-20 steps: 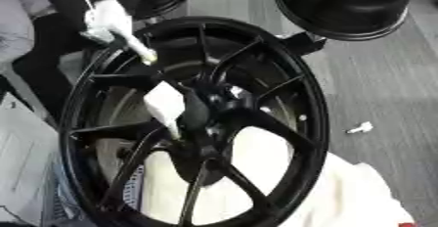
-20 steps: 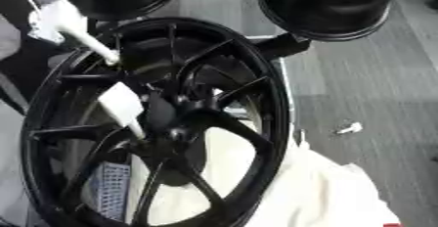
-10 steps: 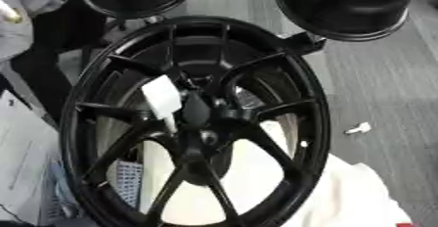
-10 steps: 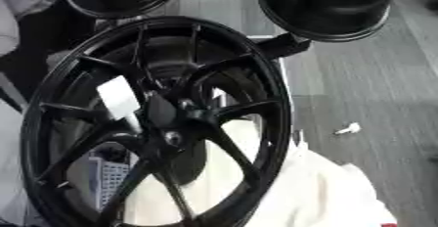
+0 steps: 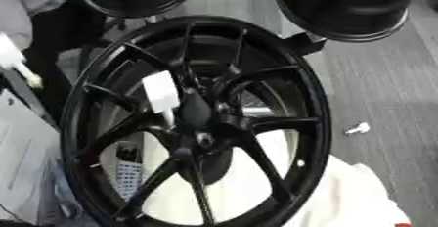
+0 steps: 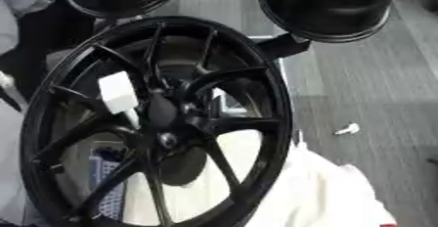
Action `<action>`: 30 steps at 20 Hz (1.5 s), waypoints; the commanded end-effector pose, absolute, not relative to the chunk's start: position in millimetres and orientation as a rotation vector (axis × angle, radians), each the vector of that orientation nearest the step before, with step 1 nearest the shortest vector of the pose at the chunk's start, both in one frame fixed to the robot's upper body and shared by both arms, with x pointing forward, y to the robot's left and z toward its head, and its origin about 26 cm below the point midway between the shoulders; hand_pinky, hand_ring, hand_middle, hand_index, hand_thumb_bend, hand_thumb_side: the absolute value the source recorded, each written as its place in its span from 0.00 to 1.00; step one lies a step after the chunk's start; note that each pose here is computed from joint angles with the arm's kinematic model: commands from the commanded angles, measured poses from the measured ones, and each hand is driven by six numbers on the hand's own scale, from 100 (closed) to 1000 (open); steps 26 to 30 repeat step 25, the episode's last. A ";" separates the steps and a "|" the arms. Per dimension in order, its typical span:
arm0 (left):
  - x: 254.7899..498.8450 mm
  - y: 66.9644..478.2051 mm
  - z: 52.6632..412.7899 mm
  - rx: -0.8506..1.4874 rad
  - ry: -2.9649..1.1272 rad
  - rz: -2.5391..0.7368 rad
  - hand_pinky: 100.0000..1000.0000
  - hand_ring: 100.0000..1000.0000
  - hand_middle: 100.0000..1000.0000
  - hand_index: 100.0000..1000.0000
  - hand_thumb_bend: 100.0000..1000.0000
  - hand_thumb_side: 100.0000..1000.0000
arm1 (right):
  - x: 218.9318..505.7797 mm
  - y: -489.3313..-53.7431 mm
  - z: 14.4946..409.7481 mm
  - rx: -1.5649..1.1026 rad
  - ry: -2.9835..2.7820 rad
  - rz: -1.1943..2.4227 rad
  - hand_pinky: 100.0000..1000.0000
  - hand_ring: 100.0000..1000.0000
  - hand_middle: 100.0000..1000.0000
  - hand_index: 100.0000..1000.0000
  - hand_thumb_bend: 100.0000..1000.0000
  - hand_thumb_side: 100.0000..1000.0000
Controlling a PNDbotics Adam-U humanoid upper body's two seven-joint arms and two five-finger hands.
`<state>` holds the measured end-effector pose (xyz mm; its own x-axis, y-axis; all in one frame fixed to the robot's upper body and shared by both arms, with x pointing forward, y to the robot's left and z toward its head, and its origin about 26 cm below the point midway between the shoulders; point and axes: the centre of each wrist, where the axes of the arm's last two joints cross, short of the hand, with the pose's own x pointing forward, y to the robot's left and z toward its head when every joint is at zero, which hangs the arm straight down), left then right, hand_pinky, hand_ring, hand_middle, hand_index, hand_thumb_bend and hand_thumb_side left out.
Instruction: Pull the pin out of the wheel hub.
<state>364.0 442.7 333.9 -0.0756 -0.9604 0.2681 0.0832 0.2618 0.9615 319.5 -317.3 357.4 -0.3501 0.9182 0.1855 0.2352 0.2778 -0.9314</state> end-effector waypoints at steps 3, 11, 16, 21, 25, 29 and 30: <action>350.3 462.4 354.7 0.997 -1.341 -1.063 0.88 0.89 0.86 0.92 0.67 0.42 | 311.8 -321.1 372.4 -1.105 -1.788 1.098 0.87 0.80 0.71 0.78 0.00 0.58; 349.1 462.1 357.5 1.004 -1.427 -1.016 0.81 0.79 0.74 0.83 0.56 0.36 | 311.9 -320.8 372.9 -1.102 -1.798 1.092 0.87 0.80 0.71 0.78 0.00 0.58; 346.7 444.2 368.2 0.992 -1.645 -0.929 0.79 0.75 0.70 0.80 0.49 0.32 | 310.4 -318.9 374.4 -1.095 -1.816 1.093 0.87 0.80 0.71 0.78 0.00 0.57; 340.6 423.8 371.6 0.902 -1.860 -0.838 0.77 0.73 0.67 0.80 0.47 0.30 | 309.2 -317.2 375.0 -1.087 -1.824 1.098 0.87 0.80 0.71 0.78 0.00 0.56; 337.1 412.8 366.0 0.839 -1.918 -0.798 0.77 0.73 0.67 0.80 0.47 0.30 | 308.7 -316.3 375.7 -1.085 -1.831 1.094 0.87 0.80 0.71 0.78 0.00 0.57; 337.1 412.8 366.0 0.839 -1.918 -0.798 0.77 0.73 0.67 0.80 0.47 0.30 | 308.7 -316.3 375.7 -1.085 -1.831 1.094 0.87 0.80 0.71 0.78 0.00 0.57; 337.1 412.8 366.0 0.839 -1.918 -0.798 0.77 0.73 0.67 0.80 0.47 0.30 | 308.7 -316.3 375.7 -1.085 -1.831 1.094 0.87 0.80 0.71 0.78 0.00 0.57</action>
